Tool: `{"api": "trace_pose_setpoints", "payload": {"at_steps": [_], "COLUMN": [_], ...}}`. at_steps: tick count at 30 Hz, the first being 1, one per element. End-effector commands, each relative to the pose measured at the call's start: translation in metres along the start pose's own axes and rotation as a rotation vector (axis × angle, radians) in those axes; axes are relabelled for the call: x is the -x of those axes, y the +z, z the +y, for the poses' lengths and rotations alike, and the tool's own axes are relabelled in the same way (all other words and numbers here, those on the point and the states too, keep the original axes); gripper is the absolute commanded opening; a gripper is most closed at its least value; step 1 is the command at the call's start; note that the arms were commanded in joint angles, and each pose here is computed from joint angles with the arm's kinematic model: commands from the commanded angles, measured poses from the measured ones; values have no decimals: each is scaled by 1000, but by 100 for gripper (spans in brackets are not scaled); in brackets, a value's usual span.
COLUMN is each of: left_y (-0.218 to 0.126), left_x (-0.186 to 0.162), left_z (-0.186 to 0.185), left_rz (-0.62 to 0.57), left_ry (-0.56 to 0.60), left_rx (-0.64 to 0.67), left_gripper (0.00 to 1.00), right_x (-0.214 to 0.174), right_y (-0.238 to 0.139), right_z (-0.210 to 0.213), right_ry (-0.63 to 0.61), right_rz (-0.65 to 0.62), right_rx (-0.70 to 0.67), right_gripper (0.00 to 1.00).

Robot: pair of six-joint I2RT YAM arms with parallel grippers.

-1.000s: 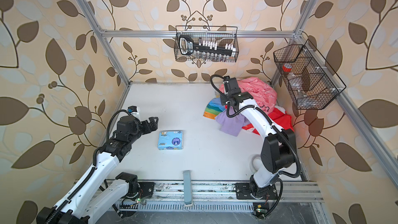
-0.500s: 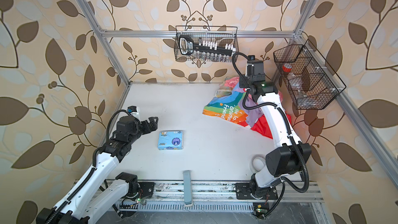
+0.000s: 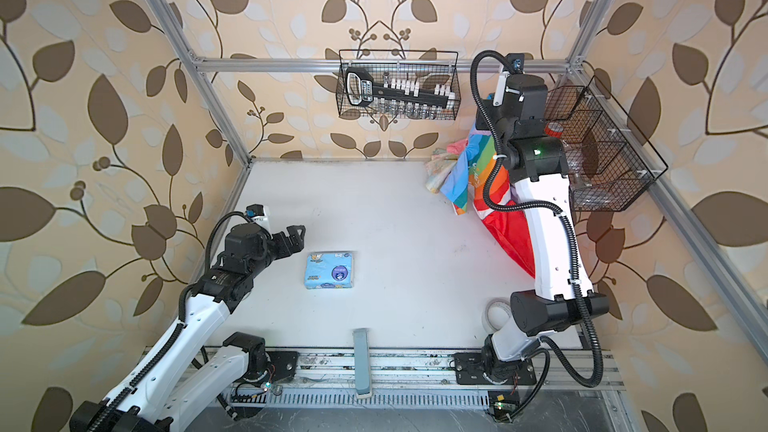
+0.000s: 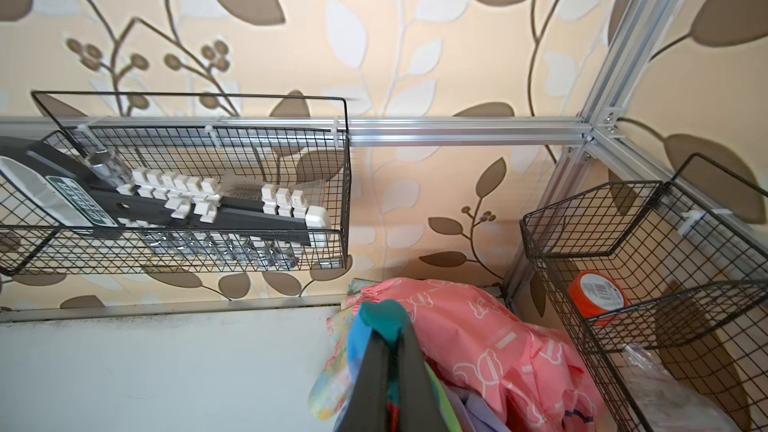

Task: Pick out a specific cloth from the pile
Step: 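Lift the rainbow cloth high with the right gripper, pulling it from the pile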

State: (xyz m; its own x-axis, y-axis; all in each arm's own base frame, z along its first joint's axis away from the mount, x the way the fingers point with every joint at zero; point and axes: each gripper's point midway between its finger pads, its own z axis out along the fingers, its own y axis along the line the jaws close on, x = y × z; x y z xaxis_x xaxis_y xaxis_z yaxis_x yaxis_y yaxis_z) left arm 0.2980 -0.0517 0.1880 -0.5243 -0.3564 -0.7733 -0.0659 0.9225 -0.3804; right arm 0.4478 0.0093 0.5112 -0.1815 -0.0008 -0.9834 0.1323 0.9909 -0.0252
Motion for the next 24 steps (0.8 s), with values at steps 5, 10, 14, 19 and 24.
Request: {"api": "trace_pose_setpoints", "payload": {"at_steps": [5,10,14,19,24], "left_y": [-2,-2,-2,-2,-1], "left_x": [6,7,7,6,6], "left_z": [-5,-5,-5,-5,-5], "left_rz": [-28,-30,-30,-29,-26], "left_ry": [11,11,8,8,10], "left_rx": [-20,-19,-21,-22,-19], "left_gripper": [99,99,99,99,99], "right_x": [74,125,161,199,219], "right_y": [-48,-93,-131,-167,-175], "right_z": [11,17,18,19,23], "right_ry": [94,178,231,278,288], "right_rz": [-264,-439,-586,-739,-828], "right_rx": [133,249,331,415,456], "right_gripper": [0,0,0,0,0]}}
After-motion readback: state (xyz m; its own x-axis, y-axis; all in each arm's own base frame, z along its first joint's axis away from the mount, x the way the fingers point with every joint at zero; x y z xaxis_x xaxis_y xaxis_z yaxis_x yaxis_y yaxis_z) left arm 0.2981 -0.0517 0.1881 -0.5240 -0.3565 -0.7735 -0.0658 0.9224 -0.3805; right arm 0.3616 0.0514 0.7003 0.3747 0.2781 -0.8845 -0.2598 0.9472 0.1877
